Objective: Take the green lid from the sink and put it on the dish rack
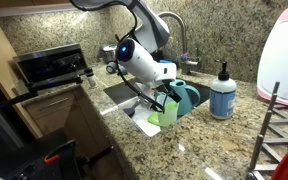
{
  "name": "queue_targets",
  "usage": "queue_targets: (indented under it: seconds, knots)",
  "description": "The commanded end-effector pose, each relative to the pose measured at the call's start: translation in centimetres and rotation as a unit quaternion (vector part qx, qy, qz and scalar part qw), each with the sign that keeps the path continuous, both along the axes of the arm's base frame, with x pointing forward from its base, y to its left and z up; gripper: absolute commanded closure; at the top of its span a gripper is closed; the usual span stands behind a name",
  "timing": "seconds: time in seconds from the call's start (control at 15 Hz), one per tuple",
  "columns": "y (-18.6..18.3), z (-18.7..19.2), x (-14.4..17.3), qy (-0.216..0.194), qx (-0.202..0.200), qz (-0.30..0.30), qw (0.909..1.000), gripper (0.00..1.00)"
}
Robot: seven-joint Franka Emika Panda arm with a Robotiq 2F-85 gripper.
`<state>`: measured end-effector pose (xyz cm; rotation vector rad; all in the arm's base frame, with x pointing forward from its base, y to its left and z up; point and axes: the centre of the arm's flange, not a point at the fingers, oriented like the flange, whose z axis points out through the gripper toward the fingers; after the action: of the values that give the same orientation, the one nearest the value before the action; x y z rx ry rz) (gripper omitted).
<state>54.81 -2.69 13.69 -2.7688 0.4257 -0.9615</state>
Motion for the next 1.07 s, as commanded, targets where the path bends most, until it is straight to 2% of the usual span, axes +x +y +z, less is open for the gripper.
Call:
queue_targets:
  seconds: [0.0, 0.47, 1.0]
  knots:
    - [0.6, -0.5, 0.5, 0.009, -0.008, -0.021, 0.9997, 0.0]
    - [1.9, -1.7, -0.1, 0.018, -0.009, -0.019, 0.9996, 0.0]
    - [1.5, -2.7, 0.4, 0.033, -0.009, -0.025, 0.9991, 0.0]
